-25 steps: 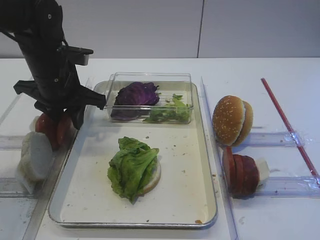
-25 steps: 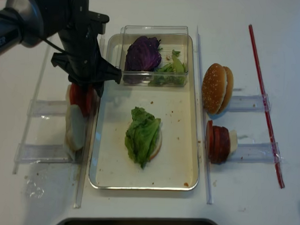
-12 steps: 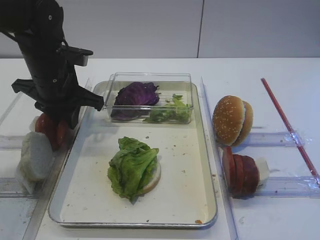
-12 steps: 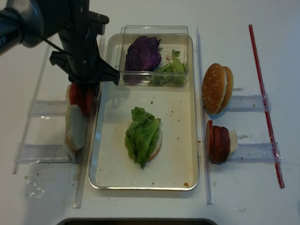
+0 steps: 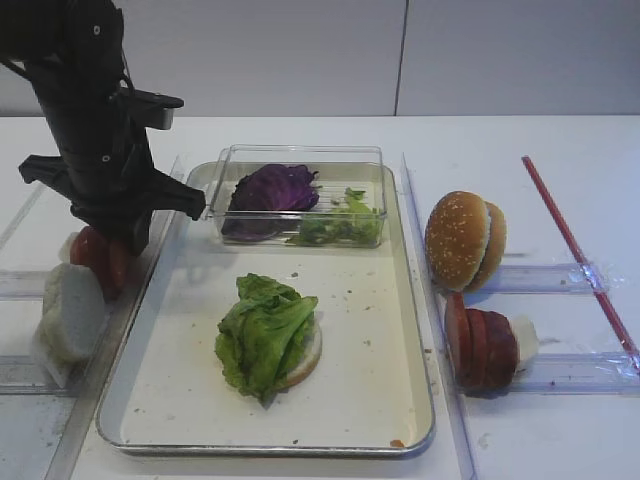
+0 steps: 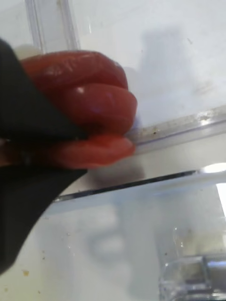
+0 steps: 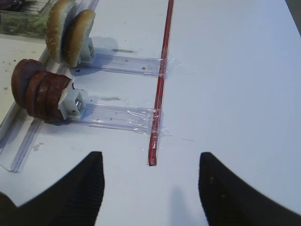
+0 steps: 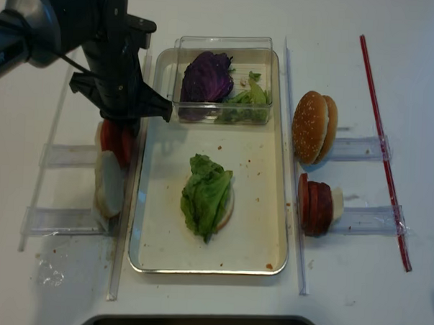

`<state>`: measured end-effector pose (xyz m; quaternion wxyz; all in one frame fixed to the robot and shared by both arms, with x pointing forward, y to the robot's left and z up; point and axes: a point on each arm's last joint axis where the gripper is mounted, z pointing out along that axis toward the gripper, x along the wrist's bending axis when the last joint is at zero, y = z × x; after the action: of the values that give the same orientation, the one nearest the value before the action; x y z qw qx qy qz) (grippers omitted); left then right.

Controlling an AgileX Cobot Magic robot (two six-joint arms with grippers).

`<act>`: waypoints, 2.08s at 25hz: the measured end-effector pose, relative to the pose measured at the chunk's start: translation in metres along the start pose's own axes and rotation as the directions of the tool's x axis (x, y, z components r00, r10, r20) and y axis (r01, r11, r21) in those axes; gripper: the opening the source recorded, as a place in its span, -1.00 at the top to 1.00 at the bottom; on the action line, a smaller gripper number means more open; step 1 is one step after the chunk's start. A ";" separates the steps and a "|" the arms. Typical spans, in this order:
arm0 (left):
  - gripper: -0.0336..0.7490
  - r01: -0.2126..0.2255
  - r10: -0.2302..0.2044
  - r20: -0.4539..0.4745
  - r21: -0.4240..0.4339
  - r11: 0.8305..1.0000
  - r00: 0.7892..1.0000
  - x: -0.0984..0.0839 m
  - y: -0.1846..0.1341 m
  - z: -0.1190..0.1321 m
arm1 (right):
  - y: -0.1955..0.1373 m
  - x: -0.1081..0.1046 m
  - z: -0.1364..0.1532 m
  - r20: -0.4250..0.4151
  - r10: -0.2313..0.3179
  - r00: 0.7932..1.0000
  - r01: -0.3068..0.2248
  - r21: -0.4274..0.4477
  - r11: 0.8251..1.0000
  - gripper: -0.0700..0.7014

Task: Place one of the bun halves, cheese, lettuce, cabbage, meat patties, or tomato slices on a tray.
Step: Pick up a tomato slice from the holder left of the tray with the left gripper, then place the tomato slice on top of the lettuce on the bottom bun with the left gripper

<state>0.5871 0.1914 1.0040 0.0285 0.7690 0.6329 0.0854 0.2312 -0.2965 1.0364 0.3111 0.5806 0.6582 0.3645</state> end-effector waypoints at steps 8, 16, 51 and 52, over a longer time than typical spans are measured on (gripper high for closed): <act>0.78 -0.003 0.003 -0.006 0.002 1.000 1.000 0.001 0.000 -0.001 | 0.000 0.000 0.000 0.000 0.006 1.000 -0.006 0.000 1.000 -0.37; 0.78 0.000 0.000 -0.005 -0.018 1.000 1.000 0.003 -0.004 -0.015 | 0.000 0.000 0.000 0.000 0.008 1.000 -0.008 0.000 1.000 -0.37; 0.79 0.093 -0.050 0.192 -0.222 0.971 0.980 0.007 -0.077 -0.083 | 0.000 0.000 0.000 0.000 0.008 1.000 -0.008 0.000 1.000 -0.36; 0.79 0.104 -0.056 0.211 -0.223 0.969 0.976 0.005 -0.081 -0.082 | 0.000 0.000 0.000 0.000 0.008 1.000 -0.008 0.000 1.000 -0.36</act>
<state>0.4959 0.2074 1.0725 0.1863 0.7389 0.6428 0.0786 0.2312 -0.2965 1.0364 0.3097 0.5832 0.6559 0.3657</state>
